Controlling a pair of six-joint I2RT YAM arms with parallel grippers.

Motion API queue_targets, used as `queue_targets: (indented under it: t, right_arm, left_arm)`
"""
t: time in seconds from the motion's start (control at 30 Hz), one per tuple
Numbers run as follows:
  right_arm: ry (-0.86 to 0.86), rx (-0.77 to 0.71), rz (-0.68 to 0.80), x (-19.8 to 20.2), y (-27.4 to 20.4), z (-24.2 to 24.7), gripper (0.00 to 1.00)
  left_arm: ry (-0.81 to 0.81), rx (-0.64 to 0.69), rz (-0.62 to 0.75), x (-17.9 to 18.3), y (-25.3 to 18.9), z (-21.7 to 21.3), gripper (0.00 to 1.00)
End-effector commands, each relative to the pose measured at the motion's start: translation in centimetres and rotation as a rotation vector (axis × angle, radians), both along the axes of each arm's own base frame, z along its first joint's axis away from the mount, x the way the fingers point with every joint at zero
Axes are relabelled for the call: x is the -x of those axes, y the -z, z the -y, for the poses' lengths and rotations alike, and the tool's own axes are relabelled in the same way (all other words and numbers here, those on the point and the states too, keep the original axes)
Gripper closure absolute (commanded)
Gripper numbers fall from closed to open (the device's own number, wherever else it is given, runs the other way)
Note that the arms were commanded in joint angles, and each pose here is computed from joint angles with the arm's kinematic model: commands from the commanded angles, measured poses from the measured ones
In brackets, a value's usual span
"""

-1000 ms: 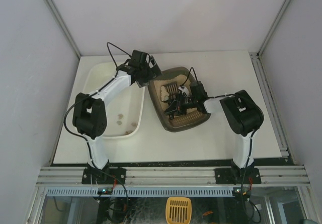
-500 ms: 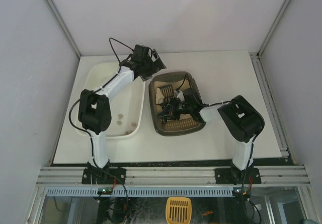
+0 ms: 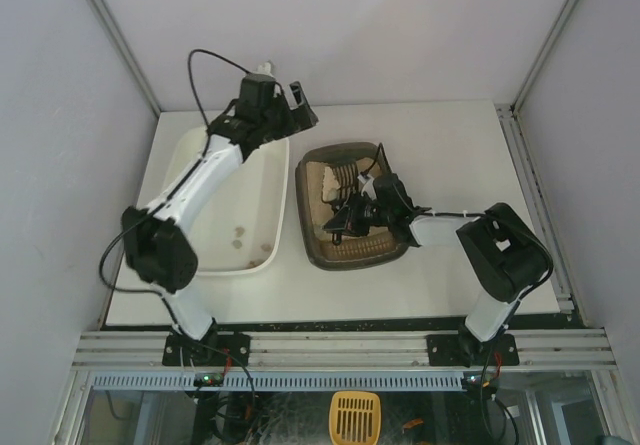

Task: Clean the litter box

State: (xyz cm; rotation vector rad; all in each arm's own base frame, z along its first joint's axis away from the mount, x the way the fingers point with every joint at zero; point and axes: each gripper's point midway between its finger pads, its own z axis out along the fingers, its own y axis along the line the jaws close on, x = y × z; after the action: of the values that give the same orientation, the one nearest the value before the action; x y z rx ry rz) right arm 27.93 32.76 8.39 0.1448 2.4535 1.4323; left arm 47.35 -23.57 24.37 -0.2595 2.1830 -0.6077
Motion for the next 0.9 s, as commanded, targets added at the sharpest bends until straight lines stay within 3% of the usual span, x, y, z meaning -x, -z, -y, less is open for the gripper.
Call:
queue_targets:
  t: [0.0, 0.2, 0.3, 0.53, 0.63, 0.73, 0.87]
  right_arm:
    - [-0.012, 0.039, 0.137, -1.8, -1.7, 1.3, 1.00]
    - [-0.033, 0.001, 0.139, -2.6, -2.8, 2.3, 1.00]
    - [-0.065, -0.137, 0.170, -1.6, -5.2, 2.1, 1.00]
    - [-0.116, -0.556, 0.131, 0.1, -10.6, 2.4, 1.00]
    - [-0.104, -0.644, 0.083, 0.0, -11.5, 2.5, 1.00]
    - [-0.158, -0.643, 0.094, 1.4, -12.1, 1.9, 1.00]
    - [-0.082, -0.594, 0.105, 0.4, -11.1, 4.1, 1.00]
  left_arm:
    - [0.003, -0.185, 0.332, 4.8, -11.7, -5.5, 0.00]
    - [-0.126, -0.489, 0.386, 11.3, -16.7, -14.4, 0.00]
    - [-0.156, -0.644, 0.380, 14.2, -17.3, -18.0, 0.00]
    - [-0.096, -0.836, 0.311, 19.1, -14.0, -21.8, 0.00]
    - [0.035, -0.874, 0.248, 21.2, -10.5, -21.6, 0.00]
    - [0.119, -0.860, 0.220, 23.3, -8.2, -21.4, 0.00]
    - [0.147, -0.839, 0.198, 24.8, -6.2, -21.8, 0.00]
